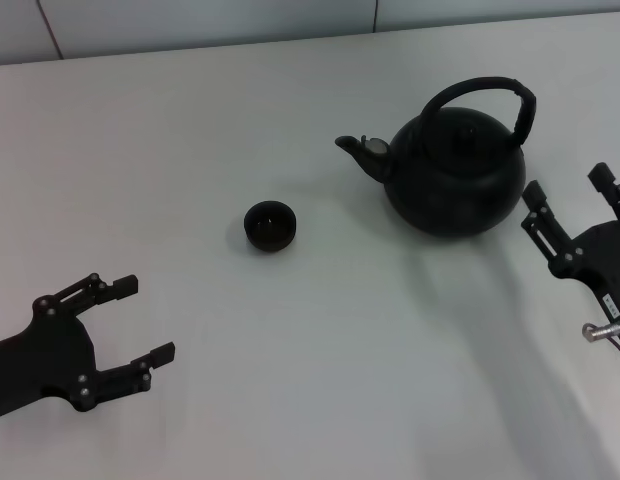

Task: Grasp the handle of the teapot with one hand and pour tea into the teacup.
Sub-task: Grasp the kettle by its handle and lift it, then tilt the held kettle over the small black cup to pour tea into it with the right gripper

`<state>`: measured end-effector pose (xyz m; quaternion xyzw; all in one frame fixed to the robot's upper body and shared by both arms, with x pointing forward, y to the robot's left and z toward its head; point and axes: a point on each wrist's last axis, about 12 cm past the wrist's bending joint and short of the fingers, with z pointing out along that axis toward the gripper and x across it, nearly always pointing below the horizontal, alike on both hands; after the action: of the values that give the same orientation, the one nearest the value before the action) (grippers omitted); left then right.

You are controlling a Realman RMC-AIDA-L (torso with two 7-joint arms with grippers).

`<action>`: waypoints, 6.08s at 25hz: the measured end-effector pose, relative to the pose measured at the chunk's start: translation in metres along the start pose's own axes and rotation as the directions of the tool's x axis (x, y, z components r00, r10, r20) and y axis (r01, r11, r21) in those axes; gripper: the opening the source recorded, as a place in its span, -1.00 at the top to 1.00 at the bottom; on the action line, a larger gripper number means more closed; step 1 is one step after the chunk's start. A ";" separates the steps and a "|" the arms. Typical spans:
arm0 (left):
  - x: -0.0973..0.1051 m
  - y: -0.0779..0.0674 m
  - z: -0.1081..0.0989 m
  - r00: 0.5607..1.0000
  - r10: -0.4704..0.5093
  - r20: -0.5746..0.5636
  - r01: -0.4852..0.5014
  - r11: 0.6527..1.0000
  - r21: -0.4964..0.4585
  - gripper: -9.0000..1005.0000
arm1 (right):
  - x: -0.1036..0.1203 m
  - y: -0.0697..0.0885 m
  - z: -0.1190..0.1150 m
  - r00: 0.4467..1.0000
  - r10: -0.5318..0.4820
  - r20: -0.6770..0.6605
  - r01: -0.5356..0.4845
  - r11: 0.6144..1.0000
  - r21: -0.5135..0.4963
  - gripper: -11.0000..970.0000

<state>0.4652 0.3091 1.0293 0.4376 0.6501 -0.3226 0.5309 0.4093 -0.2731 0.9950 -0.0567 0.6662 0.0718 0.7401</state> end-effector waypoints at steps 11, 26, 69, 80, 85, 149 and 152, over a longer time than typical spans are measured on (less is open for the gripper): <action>-0.001 0.001 -0.003 1.000 -0.012 0.017 0.012 1.000 -0.012 -0.71 | 0.004 0.001 0.010 0.999 -0.002 -0.037 0.003 0.999 0.045 -0.60; 0.000 -0.001 -0.002 1.000 -0.017 0.017 0.017 1.000 -0.016 -0.71 | 0.002 -0.014 0.052 0.997 -0.055 -0.059 0.058 0.998 0.037 -0.60; -0.004 0.001 0.001 0.998 -0.027 0.050 0.029 0.999 -0.041 -0.71 | -0.002 -0.019 0.091 0.990 -0.112 -0.087 0.113 0.993 0.013 -0.46; -0.003 0.000 0.001 0.998 -0.030 0.050 0.032 0.999 -0.042 -0.71 | -0.003 -0.019 0.094 0.991 -0.108 -0.080 0.109 0.994 0.009 0.63; -0.002 0.000 0.001 0.998 -0.029 0.049 0.031 0.999 -0.042 -0.71 | -0.004 -0.020 0.095 0.991 -0.104 -0.079 0.106 0.994 0.021 0.72; -0.004 0.001 0.005 0.998 -0.021 0.052 0.023 0.999 -0.038 -0.71 | -0.037 -0.006 0.166 0.971 -0.236 0.031 0.232 0.909 -0.346 0.82; -0.004 0.001 0.005 0.998 -0.021 0.052 0.022 0.999 -0.038 -0.71 | -0.037 -0.004 0.167 0.964 -0.262 0.039 0.258 0.896 -0.362 0.82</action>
<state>0.4686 0.3044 1.0322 0.4118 0.6470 -0.3268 0.5522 0.5694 -0.2486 1.0498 -0.2816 0.6319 0.0944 0.7159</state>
